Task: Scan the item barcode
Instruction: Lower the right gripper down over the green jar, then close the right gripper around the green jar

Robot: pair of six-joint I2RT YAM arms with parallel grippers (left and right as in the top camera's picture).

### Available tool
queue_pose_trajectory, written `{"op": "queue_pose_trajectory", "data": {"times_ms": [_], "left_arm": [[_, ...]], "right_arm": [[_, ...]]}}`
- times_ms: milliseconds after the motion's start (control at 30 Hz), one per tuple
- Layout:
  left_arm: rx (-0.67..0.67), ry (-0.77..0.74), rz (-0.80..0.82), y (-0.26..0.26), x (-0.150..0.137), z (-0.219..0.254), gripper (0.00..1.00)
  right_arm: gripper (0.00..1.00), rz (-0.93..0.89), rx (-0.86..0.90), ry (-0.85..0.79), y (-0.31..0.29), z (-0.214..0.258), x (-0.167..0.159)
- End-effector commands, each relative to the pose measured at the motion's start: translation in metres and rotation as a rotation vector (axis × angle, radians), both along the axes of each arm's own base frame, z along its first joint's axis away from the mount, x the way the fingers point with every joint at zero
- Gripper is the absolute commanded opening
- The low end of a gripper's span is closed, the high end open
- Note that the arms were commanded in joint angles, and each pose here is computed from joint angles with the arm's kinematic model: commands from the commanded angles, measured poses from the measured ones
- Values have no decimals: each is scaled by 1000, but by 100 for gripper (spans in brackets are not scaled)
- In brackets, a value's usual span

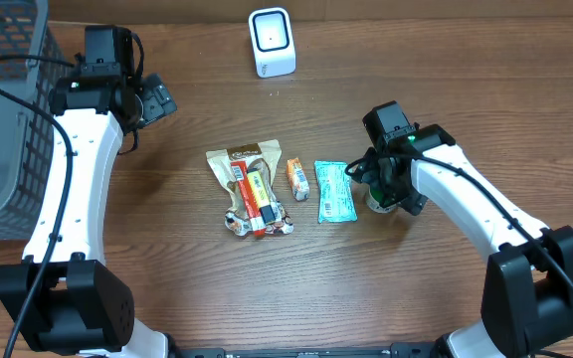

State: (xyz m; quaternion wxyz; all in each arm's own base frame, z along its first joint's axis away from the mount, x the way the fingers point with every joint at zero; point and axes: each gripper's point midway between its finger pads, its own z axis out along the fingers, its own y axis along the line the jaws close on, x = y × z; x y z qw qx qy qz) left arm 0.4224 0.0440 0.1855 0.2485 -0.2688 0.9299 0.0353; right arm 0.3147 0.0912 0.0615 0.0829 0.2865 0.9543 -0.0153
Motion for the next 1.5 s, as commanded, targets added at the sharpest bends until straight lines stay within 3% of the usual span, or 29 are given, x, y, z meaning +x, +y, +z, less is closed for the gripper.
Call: {"op": "queue_pose_trajectory", "data": {"times_ms": [0,167,333,500,700,767,933,1133,1467], "left_arm": [[12,-11,-13,2,0,6,100],[12,-10,-14,2,0,6,100],[12,-10,-14,2,0,6,100],[12,-10,-14,2,0,6,100],[12,-11,-13,2,0,6,100],[12,-11,-13,2,0,6,100],[12,-10,-14,2,0,6,100],[12,-10,-14,2,0,6,100],[12,-10,-14,2,0,6,100]], "right_arm": [[89,-24,17,8,0,-4,-1],[78,33,7,17,0,-4,-2],[77,80,-8,44,-3,-4,-8],[67,303,-36,46,-2,-4,-4],[64,556,-72,59,-1,-4,-3],[66,596,-78,61,-1,-3,-3],[99,578,-75,44,0,-3,1],[100,441,-48,-13,4,-1,12],[100,401,-43,-19,0,-2,14]]}}
